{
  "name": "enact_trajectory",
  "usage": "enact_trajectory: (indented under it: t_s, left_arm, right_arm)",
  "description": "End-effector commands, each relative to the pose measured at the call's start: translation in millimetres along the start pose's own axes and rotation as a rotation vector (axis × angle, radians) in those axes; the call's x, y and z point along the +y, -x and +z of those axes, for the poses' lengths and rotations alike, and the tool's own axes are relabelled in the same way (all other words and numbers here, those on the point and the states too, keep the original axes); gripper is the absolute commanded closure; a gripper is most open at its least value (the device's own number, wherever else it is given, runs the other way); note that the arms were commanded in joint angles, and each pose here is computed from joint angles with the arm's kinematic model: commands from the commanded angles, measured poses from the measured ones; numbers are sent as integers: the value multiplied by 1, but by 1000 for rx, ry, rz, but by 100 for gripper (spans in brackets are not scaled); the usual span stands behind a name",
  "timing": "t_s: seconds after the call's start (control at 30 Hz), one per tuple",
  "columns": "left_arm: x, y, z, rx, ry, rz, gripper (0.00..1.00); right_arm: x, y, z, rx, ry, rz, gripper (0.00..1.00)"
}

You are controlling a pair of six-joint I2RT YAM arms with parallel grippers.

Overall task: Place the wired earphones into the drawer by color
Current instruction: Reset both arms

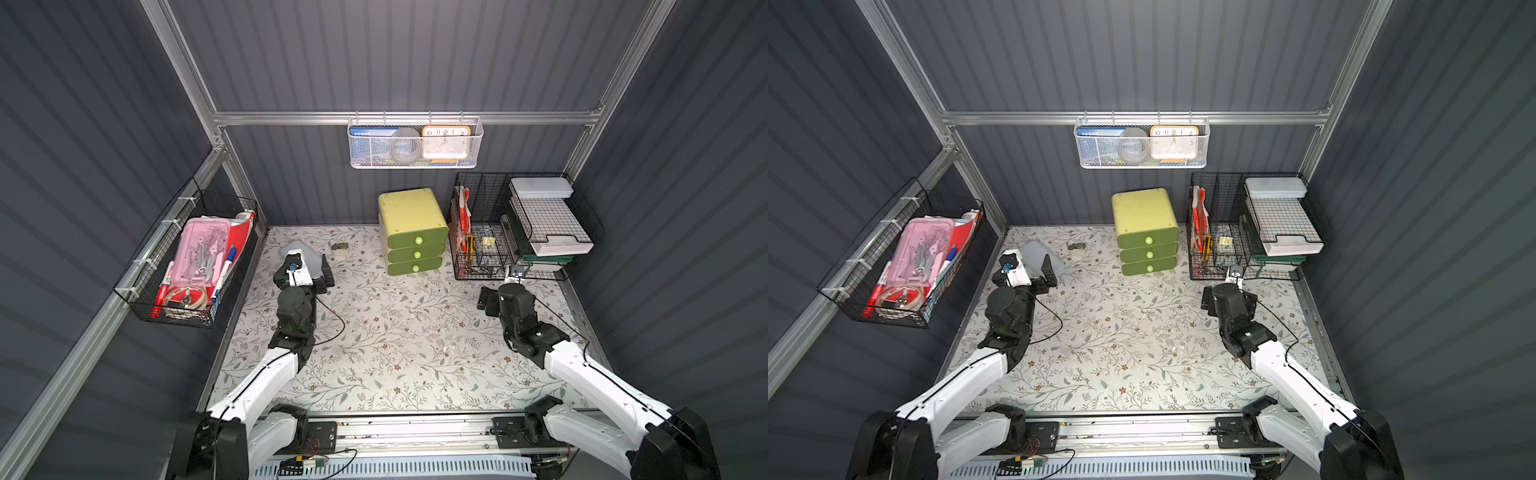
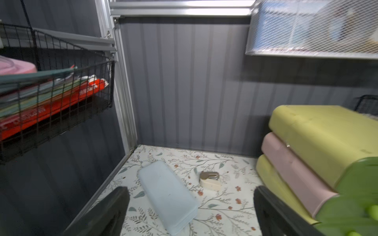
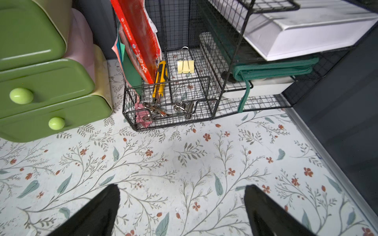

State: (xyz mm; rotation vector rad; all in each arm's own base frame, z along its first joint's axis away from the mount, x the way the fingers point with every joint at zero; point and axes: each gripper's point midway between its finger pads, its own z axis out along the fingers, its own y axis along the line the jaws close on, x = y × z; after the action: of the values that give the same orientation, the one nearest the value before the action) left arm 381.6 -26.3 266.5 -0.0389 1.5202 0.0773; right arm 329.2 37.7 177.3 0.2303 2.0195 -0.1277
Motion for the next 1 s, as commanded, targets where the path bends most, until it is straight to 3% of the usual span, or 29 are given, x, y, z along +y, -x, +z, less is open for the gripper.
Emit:
enact_trajectory:
  t_s: [0.0, 0.23, 0.47, 0.97]
  left_arm:
    - [3, 2, 11, -82, -97, 0, 1]
    - [-5, -20, 36, -155, -205, -15, 1]
    - [-9, -64, 49, -116, -214, 22, 1]
    - [-9, -70, 53, -97, -179, 26, 1]
  right_arm:
    - [-12, 8, 4, -66, -30, -15, 1]
    - [-20, 14, 18, -120, 35, 20, 1]
    - [-36, 15, 42, -127, -4, 33, 1]
    - [-40, 9, 71, -128, 34, 48, 1]
